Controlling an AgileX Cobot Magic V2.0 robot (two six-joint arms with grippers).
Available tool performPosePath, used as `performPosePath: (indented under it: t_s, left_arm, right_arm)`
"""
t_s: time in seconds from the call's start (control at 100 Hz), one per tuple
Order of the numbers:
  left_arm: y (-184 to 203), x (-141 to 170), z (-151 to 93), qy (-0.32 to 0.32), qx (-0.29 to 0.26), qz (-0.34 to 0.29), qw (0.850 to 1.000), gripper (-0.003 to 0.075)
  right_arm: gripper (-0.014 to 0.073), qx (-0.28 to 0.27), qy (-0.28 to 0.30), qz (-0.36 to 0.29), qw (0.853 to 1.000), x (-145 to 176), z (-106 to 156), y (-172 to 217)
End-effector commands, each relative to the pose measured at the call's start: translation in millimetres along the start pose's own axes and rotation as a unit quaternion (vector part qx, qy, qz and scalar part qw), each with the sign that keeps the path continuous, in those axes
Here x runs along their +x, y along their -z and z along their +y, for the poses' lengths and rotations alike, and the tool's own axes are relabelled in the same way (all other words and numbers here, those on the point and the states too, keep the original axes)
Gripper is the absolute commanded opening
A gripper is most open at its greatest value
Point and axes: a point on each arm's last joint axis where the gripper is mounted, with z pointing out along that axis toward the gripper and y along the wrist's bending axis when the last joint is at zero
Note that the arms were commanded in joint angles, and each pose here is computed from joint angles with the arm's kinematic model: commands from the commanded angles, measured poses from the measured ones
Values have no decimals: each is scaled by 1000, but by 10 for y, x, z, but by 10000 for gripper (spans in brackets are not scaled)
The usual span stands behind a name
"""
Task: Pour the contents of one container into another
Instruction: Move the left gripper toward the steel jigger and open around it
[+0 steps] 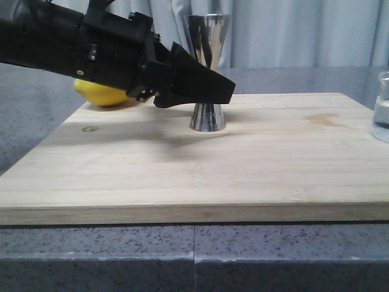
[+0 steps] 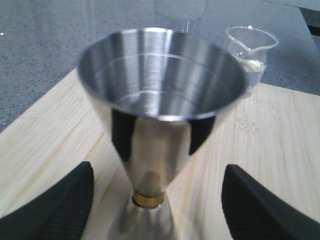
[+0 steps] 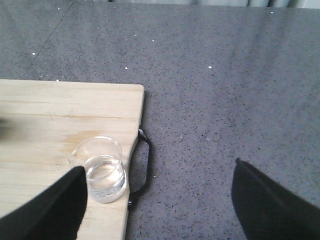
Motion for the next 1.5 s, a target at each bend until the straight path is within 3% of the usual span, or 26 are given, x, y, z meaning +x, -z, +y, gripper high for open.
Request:
performPosePath:
  t_s: [0.0,0.33,0.84,1.49]
  left_arm:
    - [42,-274,-53,-8,7,-58,998,491]
    - [30,-262,-38,-4,5,-58,998,487]
    - [-71,-359,-84,-35,0,-54,998,346]
    - [-69,-332,-94,-13,9,-39,999,345]
  right_arm:
    - [541,5,2,-54,999,-173,-11,40]
    - [541,5,2,-54,999,-173,-11,40]
    - [541,5,2,-57,998,-180,-11,41]
    - [541,5,2,-57,998,-180,-11,41]
